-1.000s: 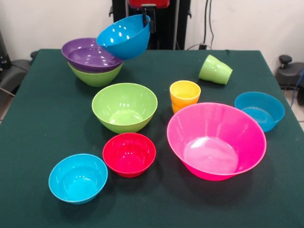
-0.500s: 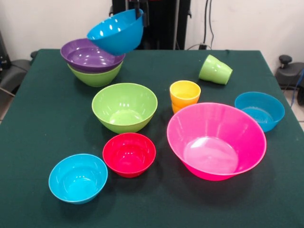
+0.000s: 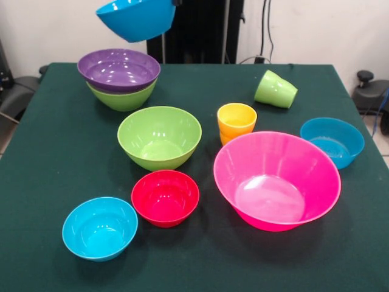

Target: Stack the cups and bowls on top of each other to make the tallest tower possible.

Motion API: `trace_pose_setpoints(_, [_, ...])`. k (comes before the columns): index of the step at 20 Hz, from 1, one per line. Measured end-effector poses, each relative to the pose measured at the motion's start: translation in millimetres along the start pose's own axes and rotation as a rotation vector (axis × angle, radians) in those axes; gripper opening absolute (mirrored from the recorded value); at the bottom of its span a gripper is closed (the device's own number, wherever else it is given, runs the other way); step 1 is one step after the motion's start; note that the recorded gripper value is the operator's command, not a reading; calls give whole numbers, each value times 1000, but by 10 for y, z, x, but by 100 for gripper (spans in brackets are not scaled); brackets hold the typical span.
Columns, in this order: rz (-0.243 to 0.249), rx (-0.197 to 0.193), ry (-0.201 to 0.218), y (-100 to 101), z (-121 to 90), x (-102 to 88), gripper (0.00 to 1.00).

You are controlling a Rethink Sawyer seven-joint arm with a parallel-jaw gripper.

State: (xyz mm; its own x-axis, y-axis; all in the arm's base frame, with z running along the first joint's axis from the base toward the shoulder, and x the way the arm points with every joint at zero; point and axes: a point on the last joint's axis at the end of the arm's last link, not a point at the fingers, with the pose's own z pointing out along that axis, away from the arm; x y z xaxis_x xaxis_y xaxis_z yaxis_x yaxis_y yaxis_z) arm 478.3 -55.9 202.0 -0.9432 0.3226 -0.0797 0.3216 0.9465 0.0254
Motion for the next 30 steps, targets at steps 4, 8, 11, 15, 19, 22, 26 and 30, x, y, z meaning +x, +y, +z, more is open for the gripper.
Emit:
trace_pose_setpoints(4, [7, -4, 0, -42, 4, -18, 0])
trace_pose_setpoints(8, [6, -5, 19, -128, 86, 18, 0])
trace_pose_setpoints(11, [-8, -6, 35, -173, 167, 67, 0])
trace_pose_setpoints(15, [-21, -8, 60, -248, 276, 140, 0])
trace_pose_setpoints(19, [-24, -12, 79, -335, 363, 196, 0])
trace_pose_setpoints(22, [-28, -14, 82, -385, 409, 222, 0])
trace_pose_setpoints(26, [-38, -23, 71, -434, 479, 245, 0])
trace_pose_setpoints(30, [-45, -32, 63, -462, 535, 260, 0])
